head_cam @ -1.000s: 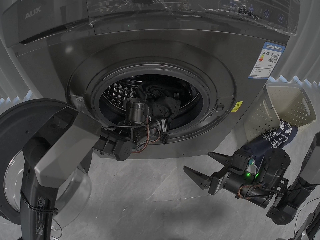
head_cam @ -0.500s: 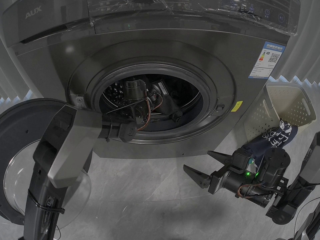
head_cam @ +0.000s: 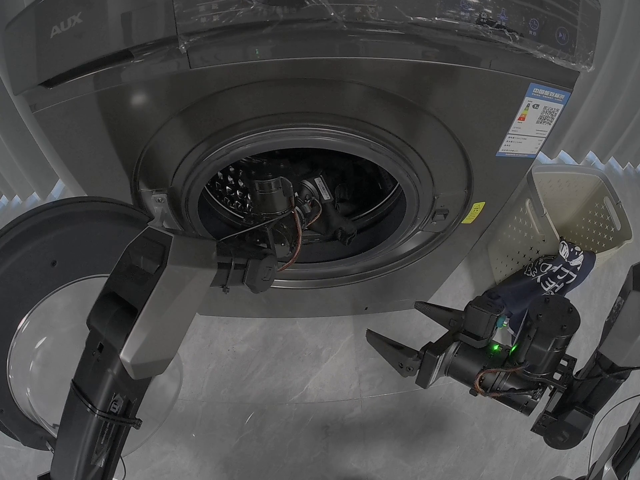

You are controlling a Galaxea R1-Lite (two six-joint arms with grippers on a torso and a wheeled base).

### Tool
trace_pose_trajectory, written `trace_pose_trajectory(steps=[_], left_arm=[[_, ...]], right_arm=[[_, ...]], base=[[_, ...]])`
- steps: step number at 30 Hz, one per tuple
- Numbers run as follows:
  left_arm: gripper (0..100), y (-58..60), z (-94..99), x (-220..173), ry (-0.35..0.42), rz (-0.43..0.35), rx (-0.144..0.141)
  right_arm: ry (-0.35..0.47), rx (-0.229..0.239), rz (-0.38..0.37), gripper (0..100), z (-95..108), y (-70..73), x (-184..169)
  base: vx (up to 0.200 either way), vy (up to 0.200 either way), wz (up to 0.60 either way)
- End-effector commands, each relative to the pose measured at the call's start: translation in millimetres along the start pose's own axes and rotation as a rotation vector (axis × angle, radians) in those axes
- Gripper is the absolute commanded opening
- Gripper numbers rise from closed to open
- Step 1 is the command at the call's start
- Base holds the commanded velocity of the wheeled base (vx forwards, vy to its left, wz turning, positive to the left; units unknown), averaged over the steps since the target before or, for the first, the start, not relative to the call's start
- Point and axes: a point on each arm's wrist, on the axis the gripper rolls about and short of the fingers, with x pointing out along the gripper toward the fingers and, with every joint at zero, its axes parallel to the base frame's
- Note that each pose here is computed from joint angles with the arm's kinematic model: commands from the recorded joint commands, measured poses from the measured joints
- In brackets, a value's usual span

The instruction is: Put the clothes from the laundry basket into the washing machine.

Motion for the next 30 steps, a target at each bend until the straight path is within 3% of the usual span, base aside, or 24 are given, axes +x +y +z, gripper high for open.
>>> trace_pose_trajectory(steps=[1,4,7,8,11,20,21,30], left_arm=[[100,-3.8,3.6,-1,-0.004,-0.004,-0.003],[100,-11.1,20.2,-12,0.028,-0.018,0.003],[100,-15.7,16.5,-27,0.134,-0.053,0.013],[100,-15.7,16.5,-27,0.134,-0.053,0.013],[100,-11.9,5.4,-41,0.254,-0.045,0.039],[100,6.5,-23.5,-39,0.346,-0.004,0.13],[0,8.9,-23.4,-39,0.355,0.003,0.133],[0,0.6,-11.2,-32,0.308,-0.005,0.124]], right_arm=[[0.005,0.0,0.0,100,-1,-0.1,0],[0.005,0.0,-0.002,100,-1,-0.5,0],[0.004,0.0,-0.001,100,-1,-0.5,0],[0.004,0.0,-0.001,100,-1,-0.5,0],[0.005,0.0,0.0,100,-1,-0.1,0],[0.002,0.0,0.0,100,-1,0.0,0],[0.002,0.0,0.0,100,-1,0.0,0],[0.001,0.0,0.002,100,0,0.4,1]], base=[[0.0,0.0,0.0],[0.0,0.0,0.0],[0.0,0.0,0.0],[0.0,0.0,0.0],[0.0,0.0,0.0],[0.0,0.0,0.0],[0.0,0.0,0.0],[0.0,0.0,0.0]])
